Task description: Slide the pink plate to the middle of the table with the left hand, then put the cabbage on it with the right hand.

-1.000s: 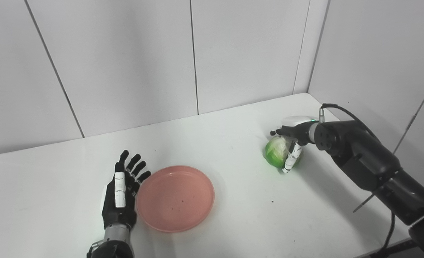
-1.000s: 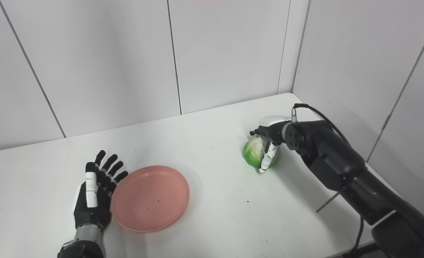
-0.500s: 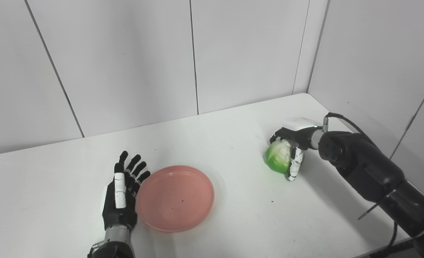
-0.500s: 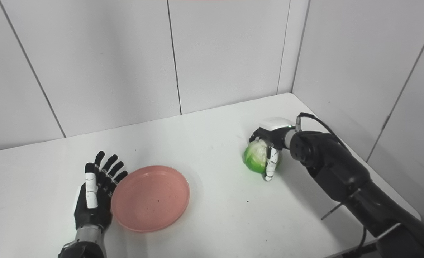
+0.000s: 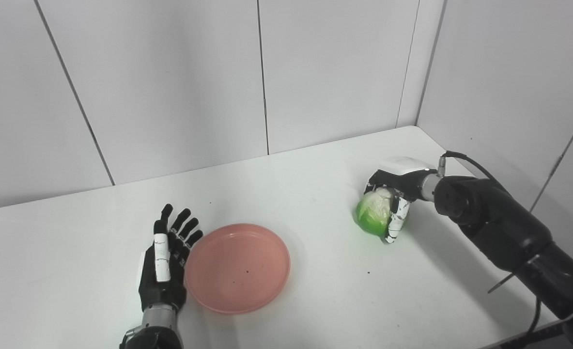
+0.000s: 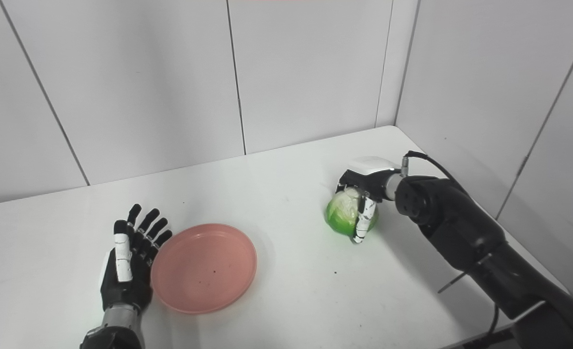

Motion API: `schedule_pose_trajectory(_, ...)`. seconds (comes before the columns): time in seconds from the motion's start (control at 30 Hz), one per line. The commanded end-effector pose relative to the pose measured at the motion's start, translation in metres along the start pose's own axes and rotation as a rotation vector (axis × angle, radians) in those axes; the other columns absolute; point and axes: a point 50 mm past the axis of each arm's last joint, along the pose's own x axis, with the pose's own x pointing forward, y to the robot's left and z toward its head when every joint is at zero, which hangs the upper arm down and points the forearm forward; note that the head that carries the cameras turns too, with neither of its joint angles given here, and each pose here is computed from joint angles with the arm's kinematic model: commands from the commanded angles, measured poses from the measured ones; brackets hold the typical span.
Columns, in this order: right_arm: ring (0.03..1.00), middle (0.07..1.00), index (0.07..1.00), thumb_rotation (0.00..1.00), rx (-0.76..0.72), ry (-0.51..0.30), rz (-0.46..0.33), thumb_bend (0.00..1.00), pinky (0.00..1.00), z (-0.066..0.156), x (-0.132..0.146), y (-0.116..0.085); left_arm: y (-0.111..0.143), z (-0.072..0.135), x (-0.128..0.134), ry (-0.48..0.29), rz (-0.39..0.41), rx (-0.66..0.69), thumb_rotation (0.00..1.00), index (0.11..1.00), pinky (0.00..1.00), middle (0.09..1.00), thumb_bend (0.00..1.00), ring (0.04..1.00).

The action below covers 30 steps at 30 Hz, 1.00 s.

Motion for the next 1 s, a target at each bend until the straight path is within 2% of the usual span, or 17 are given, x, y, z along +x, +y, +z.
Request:
schedule_pose_trajectory(0.0, 0.378, 0.461, 0.544, 0.00, -0.039, -0.028, -0.038, 0.51, 0.26, 0.002, -0.008, -0.030, 0.004, -0.025, -0.012, 0.125, 0.032, -0.020, 0.86, 0.946, 0.82, 0.881, 0.95, 0.852)
schedule_pose_trajectory(0.23, 0.369, 0.478, 0.562, 0.00, 0.008, -0.085, -0.009, 0.51, 0.25, 0.018, -0.020, -0.055, 0.004, -0.026, -0.011, 0.131, 0.032, -0.025, 0.85, 0.944, 0.83, 0.874, 0.96, 0.850)
schedule_pose_trajectory(0.37, 0.368, 0.480, 0.560, 0.00, -0.016, -0.127, -0.023, 0.51, 0.25, 0.026, -0.023, -0.072, 0.003, -0.027, -0.011, 0.132, 0.033, -0.029, 0.84, 0.942, 0.84, 0.877, 0.96, 0.852)
schedule_pose_trajectory(0.6, 0.370, 0.487, 0.559, 0.00, -0.068, -0.215, -0.118, 0.51, 0.26, 0.051, -0.034, -0.104, -0.003, -0.028, -0.011, 0.120, 0.028, -0.016, 0.85, 0.952, 0.83, 0.883, 0.96, 0.854)
schedule_pose_trajectory(0.8, 0.368, 0.489, 0.563, 0.00, -0.088, -0.298, -0.171, 0.51, 0.26, 0.074, -0.044, -0.116, -0.009, -0.028, -0.010, 0.115, 0.021, -0.009, 0.87, 0.962, 0.85, 0.896, 0.95, 0.870)
schedule_pose_trajectory(0.97, 0.377, 0.487, 0.552, 0.00, -0.110, -0.403, -0.225, 0.51, 0.29, 0.092, -0.051, -0.121, -0.017, -0.031, -0.011, 0.114, 0.018, -0.013, 0.88, 0.974, 0.87, 0.911, 0.93, 0.884)
